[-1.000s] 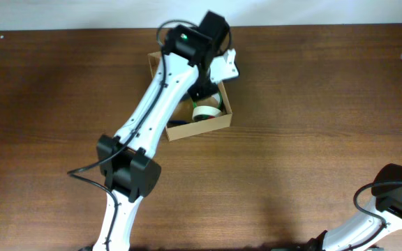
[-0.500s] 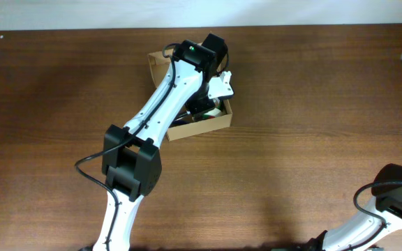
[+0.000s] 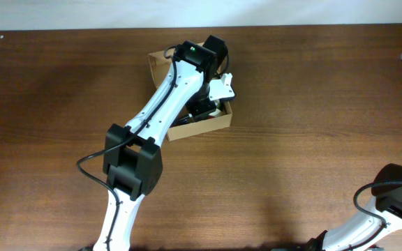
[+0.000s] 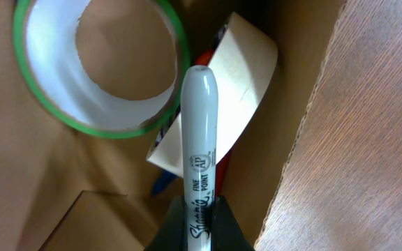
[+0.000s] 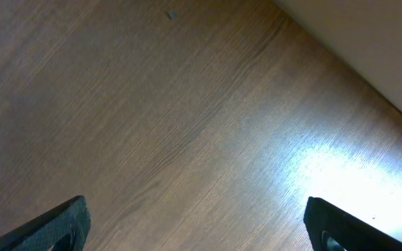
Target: Pack container
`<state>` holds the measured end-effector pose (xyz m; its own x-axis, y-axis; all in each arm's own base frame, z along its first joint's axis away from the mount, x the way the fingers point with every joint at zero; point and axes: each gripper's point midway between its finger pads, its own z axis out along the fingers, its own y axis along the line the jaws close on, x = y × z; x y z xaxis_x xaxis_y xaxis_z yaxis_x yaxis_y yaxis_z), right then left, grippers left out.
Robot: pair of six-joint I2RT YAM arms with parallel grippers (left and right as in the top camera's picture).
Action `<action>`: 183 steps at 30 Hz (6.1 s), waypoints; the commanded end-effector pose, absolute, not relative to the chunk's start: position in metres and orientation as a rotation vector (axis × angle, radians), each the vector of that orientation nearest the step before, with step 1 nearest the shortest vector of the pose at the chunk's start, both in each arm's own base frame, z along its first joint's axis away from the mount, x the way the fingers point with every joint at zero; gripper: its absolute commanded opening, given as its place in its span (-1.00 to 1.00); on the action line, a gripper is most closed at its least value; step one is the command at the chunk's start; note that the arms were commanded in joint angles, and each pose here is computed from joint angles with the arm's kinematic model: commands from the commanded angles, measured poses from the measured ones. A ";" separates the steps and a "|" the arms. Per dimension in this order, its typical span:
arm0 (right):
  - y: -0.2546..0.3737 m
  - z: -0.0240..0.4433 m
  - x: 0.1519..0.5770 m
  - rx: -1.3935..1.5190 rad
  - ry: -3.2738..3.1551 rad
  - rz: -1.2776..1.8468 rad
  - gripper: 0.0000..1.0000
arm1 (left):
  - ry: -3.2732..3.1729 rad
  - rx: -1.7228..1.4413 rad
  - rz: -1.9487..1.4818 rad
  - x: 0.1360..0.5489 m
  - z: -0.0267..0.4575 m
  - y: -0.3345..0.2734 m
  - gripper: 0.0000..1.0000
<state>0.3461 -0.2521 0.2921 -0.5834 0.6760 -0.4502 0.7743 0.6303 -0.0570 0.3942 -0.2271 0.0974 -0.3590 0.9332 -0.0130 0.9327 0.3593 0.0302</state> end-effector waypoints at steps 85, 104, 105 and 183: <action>-0.257 0.297 0.366 1.191 2.356 -0.285 0.99 | 2.434 -0.182 0.183 0.444 0.335 0.094 -0.89; -0.049 0.175 0.451 0.476 2.962 0.231 -0.92 | 2.911 0.113 -0.305 0.493 0.127 -0.036 -0.78; -0.038 0.165 0.452 0.443 2.996 0.234 -0.92 | 2.918 0.127 -0.308 0.493 0.122 -0.041 -0.77; 0.156 0.067 0.533 0.679 2.667 1.650 -0.92 | 2.609 -0.299 -1.388 0.557 0.054 -0.075 -0.84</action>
<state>0.5439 0.1337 0.0703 -0.9314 0.3488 0.1046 0.2828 0.5117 0.8113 0.5583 -0.0640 0.0514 -0.9624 -0.2451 -0.1168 -0.0662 0.6290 -0.7746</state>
